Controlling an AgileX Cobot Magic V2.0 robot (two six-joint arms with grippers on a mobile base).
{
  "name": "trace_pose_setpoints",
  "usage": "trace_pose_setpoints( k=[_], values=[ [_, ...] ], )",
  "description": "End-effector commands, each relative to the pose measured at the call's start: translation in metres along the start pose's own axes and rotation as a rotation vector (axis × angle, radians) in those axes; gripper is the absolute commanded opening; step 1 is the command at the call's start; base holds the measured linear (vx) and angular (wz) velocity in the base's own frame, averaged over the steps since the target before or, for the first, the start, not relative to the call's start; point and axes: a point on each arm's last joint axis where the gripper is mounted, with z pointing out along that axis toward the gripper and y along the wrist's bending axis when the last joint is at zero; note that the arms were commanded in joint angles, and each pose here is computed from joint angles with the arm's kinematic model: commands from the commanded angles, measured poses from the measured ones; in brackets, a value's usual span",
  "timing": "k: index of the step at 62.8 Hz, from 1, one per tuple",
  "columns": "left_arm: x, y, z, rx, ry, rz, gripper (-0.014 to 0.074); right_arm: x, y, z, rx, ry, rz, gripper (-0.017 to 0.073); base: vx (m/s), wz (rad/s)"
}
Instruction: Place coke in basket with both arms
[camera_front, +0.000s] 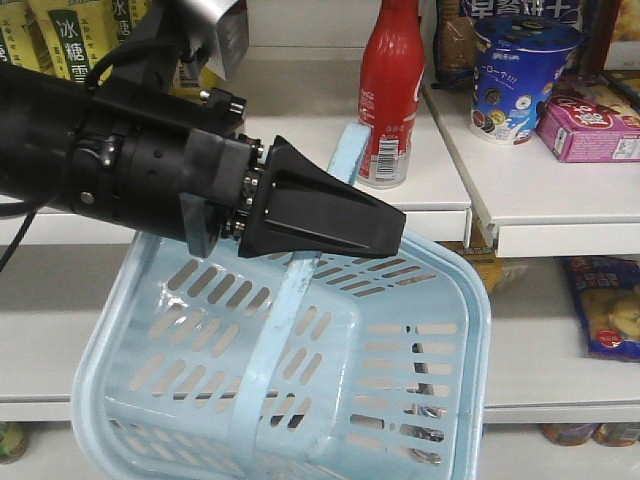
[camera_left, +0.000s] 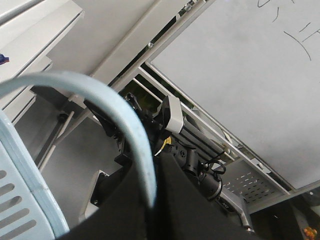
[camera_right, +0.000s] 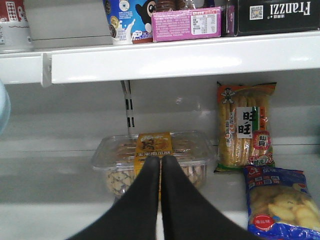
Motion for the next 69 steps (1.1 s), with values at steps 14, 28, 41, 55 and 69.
trace_pose_setpoints(
  k=[14,28,41,55,69],
  values=[
    [-0.01,-0.018,-0.008,0.017,-0.102,0.07,-0.0006,-0.038,0.002,-0.01,-0.136,-0.435,0.526,-0.0005,0.0,0.0],
    [-0.01,-0.018,-0.008,0.017,-0.102,0.07,-0.0006,-0.083,0.014,-0.025,-0.35,-0.549,0.648,-0.0005,0.0,0.0],
    [-0.01,-0.018,-0.008,0.017,-0.102,0.07,-0.0006,-0.142,0.043,-0.026,-0.516,-0.414,0.308,0.0004,0.0,0.0],
    [-0.01,-0.018,-0.008,0.017,-0.102,0.07,-0.0006,-0.163,0.057,-0.011,-0.589,-0.243,0.031,0.0026,0.0,0.0],
    [-0.01,-0.018,-0.008,0.017,-0.102,0.07,-0.0006,-0.165,0.056,-0.001,-0.571,-0.218,0.087,0.0036,0.0,0.0]
  ],
)
